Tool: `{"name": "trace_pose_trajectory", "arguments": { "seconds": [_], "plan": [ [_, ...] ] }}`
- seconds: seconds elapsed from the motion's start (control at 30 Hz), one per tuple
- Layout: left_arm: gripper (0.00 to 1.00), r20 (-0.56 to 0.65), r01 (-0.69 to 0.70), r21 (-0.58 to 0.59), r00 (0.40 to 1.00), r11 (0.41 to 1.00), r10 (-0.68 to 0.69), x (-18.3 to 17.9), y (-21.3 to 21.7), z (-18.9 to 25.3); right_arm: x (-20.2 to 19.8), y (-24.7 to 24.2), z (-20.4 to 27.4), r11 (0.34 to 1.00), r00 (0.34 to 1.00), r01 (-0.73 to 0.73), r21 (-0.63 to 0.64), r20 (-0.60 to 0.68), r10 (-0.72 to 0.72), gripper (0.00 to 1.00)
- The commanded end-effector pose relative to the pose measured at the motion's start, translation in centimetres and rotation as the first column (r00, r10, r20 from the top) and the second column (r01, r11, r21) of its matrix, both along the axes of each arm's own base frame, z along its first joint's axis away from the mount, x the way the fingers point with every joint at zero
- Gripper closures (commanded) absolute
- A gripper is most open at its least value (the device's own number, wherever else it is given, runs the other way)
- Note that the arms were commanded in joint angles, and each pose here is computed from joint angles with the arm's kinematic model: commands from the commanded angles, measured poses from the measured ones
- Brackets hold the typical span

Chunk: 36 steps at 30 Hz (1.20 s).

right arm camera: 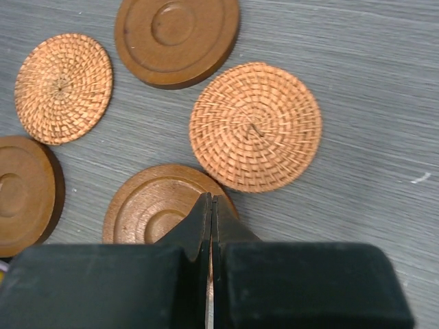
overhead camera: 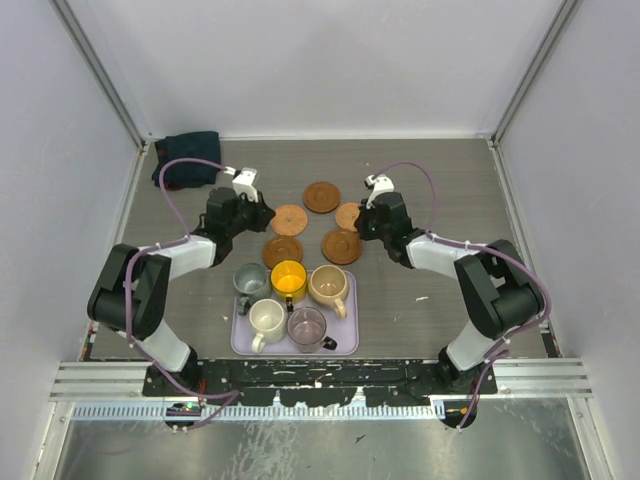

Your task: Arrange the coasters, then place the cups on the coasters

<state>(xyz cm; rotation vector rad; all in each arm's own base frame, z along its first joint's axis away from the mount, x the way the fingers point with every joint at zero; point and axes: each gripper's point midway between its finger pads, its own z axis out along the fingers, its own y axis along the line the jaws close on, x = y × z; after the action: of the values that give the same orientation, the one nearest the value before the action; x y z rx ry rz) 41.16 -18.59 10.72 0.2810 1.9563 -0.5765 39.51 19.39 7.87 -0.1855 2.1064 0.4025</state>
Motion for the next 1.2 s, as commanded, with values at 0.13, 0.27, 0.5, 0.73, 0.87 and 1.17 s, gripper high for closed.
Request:
{"name": "trace_pose_trajectory", "arguments": {
  "seconds": [0.13,0.27,0.5,0.73,0.87,1.17],
  "plan": [
    [0.95,-0.031,0.098,-0.033,0.995,0.995,-0.099,1.0,-3.5,0.7,1.1,4.7,1.4,0.988,0.993,-0.111,0.107,-0.021,0.113,0.99],
    [0.93,-0.067,0.121,-0.042,0.99,0.992,-0.124,0.5,-4.4,0.0,-0.1,6.4,0.3,0.984,0.986,-0.145,0.108,-0.062,0.152,0.99],
    [0.92,-0.139,0.157,-0.02,0.978,0.987,-0.158,-0.1,-5.4,-1.1,-1.6,7.8,-1.2,0.983,0.976,-0.161,0.089,-0.132,0.172,0.99],
    [0.9,-0.21,0.154,0.005,0.966,0.988,-0.149,-0.1,-5.6,-3.0,-1.9,8.1,-2.7,0.984,0.966,-0.157,0.08,-0.194,0.17,0.99],
    [0.88,-0.253,0.161,0.019,0.956,0.987,-0.151,0.1,-5.7,-4.2,-1.3,8.4,-4.0,0.985,0.959,-0.157,0.065,-0.23,0.168,0.99],
    [0.87,-0.31,0.106,0.104,0.948,0.989,-0.069,1.5,-4.6,-5.8,1.3,10.5,-5.1,0.98,0.947,-0.192,0.052,-0.251,0.199,0.99]
  ]
}}
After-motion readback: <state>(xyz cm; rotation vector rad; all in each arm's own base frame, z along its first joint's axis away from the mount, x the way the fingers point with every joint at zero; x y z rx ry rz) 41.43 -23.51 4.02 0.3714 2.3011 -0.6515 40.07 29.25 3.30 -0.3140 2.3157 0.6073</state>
